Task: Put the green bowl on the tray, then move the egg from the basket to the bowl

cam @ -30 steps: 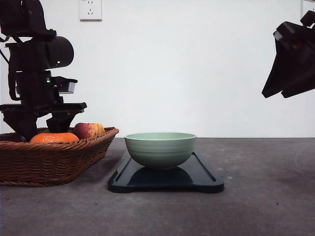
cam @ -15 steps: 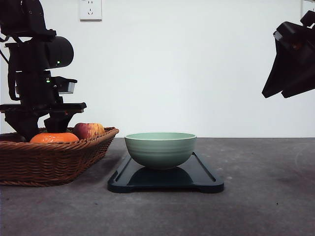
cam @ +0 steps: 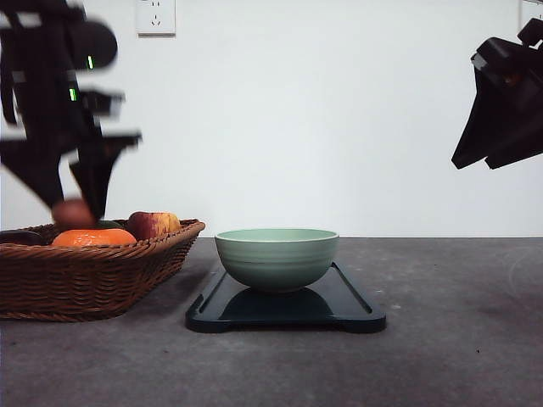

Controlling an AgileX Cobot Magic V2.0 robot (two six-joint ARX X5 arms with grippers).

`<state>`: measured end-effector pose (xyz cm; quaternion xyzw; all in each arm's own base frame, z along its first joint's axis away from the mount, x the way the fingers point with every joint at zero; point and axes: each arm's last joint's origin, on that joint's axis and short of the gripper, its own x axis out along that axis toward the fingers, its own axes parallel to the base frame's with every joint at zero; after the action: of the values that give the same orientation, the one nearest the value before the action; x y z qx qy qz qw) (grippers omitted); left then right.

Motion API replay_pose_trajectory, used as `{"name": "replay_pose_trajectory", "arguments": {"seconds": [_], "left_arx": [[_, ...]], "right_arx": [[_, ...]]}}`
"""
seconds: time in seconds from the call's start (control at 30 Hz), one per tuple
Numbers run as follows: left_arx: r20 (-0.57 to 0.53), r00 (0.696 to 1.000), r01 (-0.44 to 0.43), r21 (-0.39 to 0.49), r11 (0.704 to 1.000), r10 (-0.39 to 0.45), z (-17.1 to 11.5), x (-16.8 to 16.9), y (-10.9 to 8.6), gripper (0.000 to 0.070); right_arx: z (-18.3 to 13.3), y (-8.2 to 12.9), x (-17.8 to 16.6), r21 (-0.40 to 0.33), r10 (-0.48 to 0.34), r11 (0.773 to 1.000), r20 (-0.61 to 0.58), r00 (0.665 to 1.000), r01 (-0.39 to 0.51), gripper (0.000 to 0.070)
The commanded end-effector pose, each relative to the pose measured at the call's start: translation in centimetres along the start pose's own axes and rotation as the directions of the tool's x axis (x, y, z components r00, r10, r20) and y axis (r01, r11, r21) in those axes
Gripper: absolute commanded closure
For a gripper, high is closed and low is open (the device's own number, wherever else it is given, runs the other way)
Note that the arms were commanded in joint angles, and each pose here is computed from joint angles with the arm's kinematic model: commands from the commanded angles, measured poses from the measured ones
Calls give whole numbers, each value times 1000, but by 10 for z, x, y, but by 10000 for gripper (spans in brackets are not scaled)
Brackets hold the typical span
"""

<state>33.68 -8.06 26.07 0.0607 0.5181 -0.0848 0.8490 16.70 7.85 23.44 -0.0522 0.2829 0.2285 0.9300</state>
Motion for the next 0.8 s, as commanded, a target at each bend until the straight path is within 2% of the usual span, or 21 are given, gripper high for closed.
{"name": "replay_pose_trajectory", "arguments": {"seconds": [0.0, 0.1, 0.2, 0.37, 0.53, 0.7, 0.77], "left_arx": [[44, 999, 12, 14, 1000, -12, 5, -15, -4, 447], [108, 993, 52, 26, 998, -55, 4, -39, -10, 447], [174, 974, 141, 24, 990, -143, 4, -56, -20, 448], [253, 907, 329, 77, 941, -338, 11, -65, -46, 448], [280, 874, 364, 164, 917, -397, 17, -53, -81, 447], [259, 900, 304, 201, 931, -349, 16, -28, -113, 447], [243, 905, 300, 217, 929, -349, 14, -16, -125, 447]], "right_arx": [[1, 1, 1, -8, 2, 1000, 6, 1000, -2, 424], [1, 1, 1, -8, 2, 1000, 6, 1000, -2, 424], [1, 1, 1, -7, 2, 1000, 6, 1000, -2, 424], [1, 1, 1, -8, 2, 1000, 7, 1000, -2, 424], [1, 1, 1, -7, 2, 1000, 9, 1000, -2, 424], [2, 1, 1, -8, 3, 1000, 14, 1000, -2, 424], [2, 1, 1, -8, 3, 1000, 14, 1000, -3, 424]]}}
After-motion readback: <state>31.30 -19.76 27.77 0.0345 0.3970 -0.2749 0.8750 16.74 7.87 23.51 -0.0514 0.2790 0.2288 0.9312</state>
